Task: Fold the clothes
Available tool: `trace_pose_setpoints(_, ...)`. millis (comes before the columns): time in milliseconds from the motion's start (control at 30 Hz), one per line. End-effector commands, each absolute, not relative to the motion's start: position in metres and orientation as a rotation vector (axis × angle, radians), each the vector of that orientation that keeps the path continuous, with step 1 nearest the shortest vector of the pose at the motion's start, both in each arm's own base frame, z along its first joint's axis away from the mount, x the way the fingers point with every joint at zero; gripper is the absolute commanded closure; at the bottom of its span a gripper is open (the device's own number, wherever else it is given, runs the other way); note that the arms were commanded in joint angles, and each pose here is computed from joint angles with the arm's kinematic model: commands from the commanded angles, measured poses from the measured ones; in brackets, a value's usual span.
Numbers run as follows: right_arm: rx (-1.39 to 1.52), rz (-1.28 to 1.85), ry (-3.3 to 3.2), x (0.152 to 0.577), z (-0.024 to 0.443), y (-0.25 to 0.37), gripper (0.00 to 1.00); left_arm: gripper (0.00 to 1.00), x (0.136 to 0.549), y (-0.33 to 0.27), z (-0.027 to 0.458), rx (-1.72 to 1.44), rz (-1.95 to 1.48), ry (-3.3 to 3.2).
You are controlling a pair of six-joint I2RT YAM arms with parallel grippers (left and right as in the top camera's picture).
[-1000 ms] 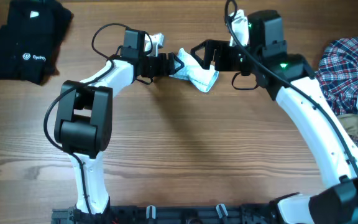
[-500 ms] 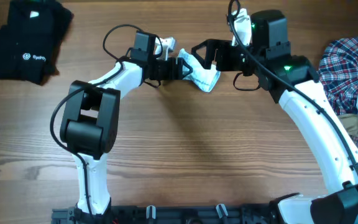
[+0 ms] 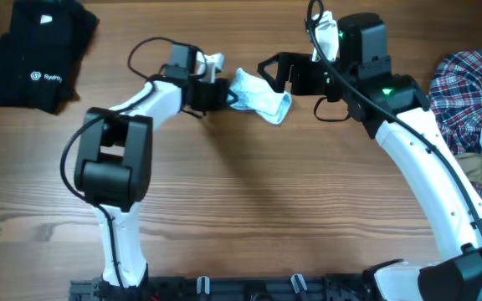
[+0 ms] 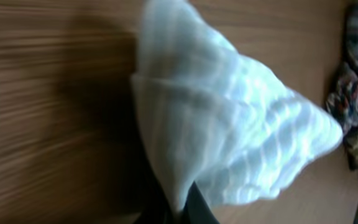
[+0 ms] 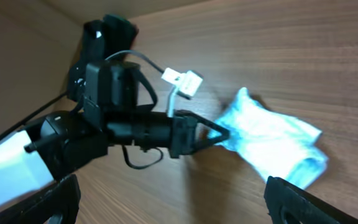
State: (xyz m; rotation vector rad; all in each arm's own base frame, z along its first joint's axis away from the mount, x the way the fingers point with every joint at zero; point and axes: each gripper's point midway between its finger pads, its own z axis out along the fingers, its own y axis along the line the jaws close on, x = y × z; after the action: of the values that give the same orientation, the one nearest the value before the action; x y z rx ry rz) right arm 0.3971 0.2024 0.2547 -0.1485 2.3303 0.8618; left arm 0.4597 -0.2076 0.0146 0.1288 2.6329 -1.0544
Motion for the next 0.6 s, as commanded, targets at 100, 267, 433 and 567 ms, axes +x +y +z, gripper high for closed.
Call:
trace_pose_setpoints(100,-0.168,0.860,2.283,0.398,0.267,0.202,0.04,0.96,0.473,-0.121,-0.001,-0.252,-1.043,2.681)
trace_pose_setpoints(267,-0.171,0.860,2.272,0.399,0.269,0.202,0.05,0.96,0.446,-0.112,-0.011,-0.379,-1.070,2.803)
trace_pose_setpoints(433,-0.180,0.851,2.267,0.400,0.270,0.202,0.05,0.96,0.421,-0.129,-0.004,-0.410,-1.210,2.871)
trace_pose_setpoints(567,-0.169,0.825,2.267,0.403,0.268,0.199,0.04,0.69,0.429,-0.129,0.013,-0.354,-1.198,2.819)
